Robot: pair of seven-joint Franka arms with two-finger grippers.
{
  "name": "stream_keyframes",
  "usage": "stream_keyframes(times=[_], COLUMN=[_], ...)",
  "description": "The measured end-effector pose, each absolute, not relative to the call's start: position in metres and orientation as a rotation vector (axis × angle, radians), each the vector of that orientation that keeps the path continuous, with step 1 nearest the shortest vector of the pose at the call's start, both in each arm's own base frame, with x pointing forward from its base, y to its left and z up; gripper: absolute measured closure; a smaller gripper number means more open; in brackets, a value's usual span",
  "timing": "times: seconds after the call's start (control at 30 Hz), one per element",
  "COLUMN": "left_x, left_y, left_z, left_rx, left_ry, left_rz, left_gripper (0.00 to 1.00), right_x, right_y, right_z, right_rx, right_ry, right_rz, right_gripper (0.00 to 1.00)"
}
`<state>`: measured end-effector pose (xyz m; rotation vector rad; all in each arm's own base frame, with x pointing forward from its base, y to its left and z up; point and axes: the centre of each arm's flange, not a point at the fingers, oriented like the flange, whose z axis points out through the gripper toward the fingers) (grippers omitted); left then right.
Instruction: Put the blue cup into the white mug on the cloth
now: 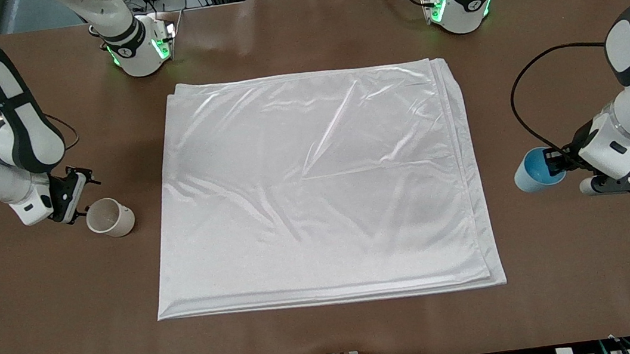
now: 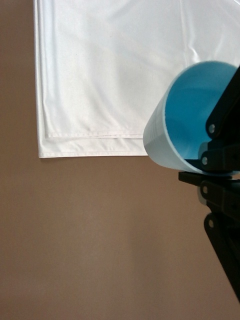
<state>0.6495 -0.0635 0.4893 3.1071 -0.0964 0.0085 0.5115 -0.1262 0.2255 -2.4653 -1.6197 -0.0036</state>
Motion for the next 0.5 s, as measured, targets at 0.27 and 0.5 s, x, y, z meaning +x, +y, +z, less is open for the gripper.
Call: stream_keyframes(times=[0.27, 0.5], left_x=[0.649, 0.649], left_y=[-0.055, -0.066], left_z=[0.507, 0.514], left_rx=[3.11, 3.106], left_ry=[-0.078, -0.092], left_rz=[-0.008, 0.004], left_gripper=[0.96, 0.96], right_x=[0.515, 0.519], right_y=[-0.117, -0.123], right_z=[0.226, 0.228], right_rx=[-2.453, -2.454], right_ry=[-1.661, -1.724], right_rz=[-0.016, -0.056], right_gripper=[0.25, 0.34])
